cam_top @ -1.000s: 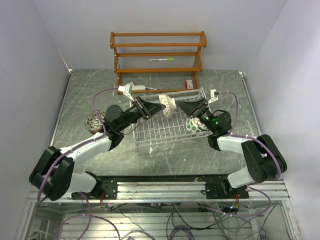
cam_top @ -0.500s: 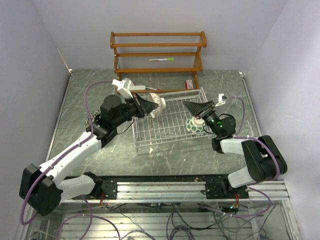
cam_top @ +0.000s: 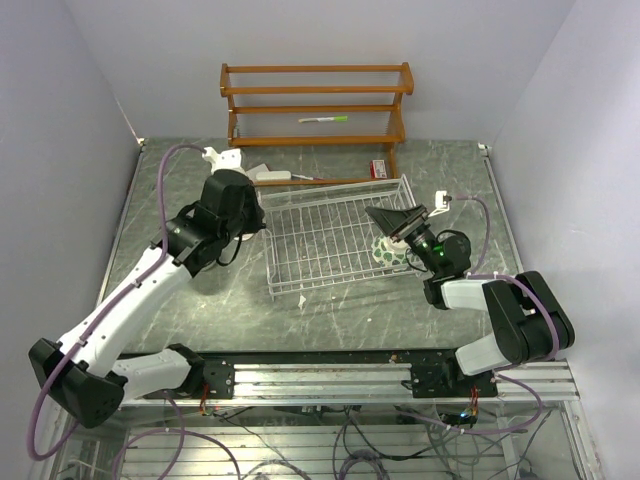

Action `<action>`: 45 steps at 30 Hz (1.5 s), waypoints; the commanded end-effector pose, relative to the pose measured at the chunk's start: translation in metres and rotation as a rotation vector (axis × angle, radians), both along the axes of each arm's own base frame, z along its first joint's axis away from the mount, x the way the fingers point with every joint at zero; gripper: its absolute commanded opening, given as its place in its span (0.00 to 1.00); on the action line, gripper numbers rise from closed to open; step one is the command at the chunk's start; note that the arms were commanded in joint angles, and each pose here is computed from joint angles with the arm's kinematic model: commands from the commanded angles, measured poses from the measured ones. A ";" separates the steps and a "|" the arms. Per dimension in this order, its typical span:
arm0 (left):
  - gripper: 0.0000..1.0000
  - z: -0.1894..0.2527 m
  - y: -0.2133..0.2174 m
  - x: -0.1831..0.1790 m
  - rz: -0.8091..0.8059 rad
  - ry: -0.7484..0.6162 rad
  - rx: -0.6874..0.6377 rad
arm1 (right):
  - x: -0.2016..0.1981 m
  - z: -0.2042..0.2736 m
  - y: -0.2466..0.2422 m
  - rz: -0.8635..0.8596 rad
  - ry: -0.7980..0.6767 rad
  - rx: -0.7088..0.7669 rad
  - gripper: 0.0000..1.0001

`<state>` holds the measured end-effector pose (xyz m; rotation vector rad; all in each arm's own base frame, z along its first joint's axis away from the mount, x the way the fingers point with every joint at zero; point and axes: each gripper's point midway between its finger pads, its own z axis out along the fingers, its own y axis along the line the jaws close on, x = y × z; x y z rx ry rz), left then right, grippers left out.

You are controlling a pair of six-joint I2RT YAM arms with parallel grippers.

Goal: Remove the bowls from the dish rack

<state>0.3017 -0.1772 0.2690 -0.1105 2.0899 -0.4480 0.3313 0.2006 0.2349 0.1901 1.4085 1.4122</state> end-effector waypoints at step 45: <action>0.07 -0.125 0.140 0.032 0.196 0.596 0.517 | 0.002 -0.031 -0.025 -0.008 0.034 0.051 0.60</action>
